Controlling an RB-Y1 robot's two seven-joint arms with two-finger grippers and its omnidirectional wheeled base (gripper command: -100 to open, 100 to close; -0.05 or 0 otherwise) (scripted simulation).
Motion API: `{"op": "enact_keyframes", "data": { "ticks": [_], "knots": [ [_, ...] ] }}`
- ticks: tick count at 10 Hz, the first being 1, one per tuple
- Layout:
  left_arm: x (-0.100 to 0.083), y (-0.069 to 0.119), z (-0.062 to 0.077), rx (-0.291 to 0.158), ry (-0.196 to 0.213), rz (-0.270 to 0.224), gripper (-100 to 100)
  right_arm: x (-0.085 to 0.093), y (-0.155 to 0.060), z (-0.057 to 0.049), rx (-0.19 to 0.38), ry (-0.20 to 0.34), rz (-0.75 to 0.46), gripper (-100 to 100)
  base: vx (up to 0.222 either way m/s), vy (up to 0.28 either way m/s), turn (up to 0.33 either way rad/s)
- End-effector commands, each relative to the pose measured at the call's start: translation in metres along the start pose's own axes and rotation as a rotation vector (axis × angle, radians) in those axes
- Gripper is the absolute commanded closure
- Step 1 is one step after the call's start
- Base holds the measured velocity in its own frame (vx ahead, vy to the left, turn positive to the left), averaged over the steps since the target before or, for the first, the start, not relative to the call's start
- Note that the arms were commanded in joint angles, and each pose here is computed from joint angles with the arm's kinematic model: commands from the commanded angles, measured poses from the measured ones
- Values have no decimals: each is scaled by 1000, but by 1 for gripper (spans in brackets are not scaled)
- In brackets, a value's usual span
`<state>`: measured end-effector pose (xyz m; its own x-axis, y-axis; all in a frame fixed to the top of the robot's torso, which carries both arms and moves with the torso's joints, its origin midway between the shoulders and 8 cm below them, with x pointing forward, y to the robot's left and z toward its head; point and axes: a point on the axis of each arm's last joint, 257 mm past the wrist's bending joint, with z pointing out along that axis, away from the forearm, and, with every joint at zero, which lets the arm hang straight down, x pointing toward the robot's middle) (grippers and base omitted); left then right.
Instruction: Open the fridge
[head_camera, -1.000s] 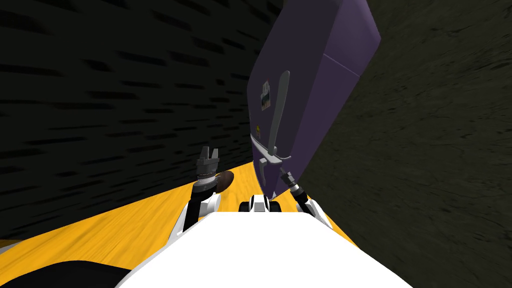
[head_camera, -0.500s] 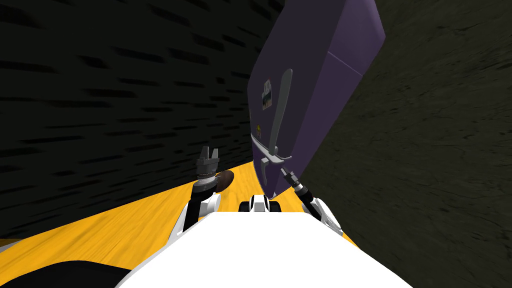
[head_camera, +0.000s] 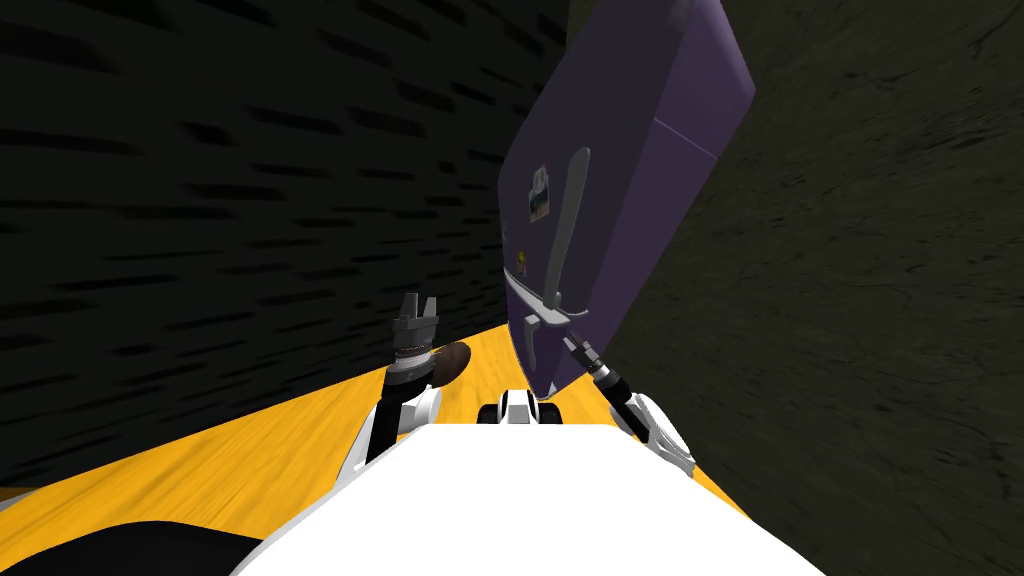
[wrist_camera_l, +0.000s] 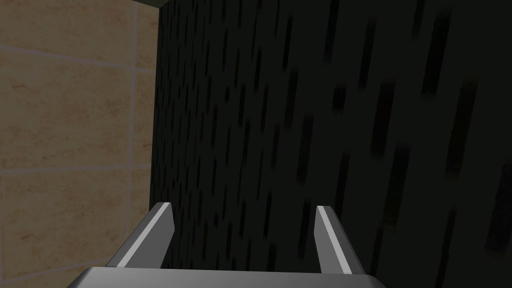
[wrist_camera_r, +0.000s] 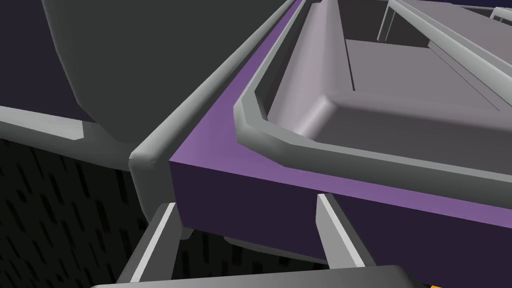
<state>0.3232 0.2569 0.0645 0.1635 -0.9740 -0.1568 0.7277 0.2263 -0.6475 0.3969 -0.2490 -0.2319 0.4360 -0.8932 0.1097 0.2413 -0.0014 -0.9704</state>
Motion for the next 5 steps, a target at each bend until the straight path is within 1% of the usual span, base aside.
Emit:
{"op": "enact_keyframes", "data": {
  "ticks": [1, 3, 5],
  "knots": [
    [0, 0, 0, 0, 0, 0, 0, 2, 0, 10, -9, 13, 15, -100, -21, 127, 14],
    [0, 0, 0, 0, 0, 0, 0, 6, -1, 15, -16, 22, 20, -100, -1, 130, -3],
    [0, 0, 0, 0, 0, 0, 0, 1, -2, 23, 1, 47, 55, -100, -15, 118, -4]
  ]
}}
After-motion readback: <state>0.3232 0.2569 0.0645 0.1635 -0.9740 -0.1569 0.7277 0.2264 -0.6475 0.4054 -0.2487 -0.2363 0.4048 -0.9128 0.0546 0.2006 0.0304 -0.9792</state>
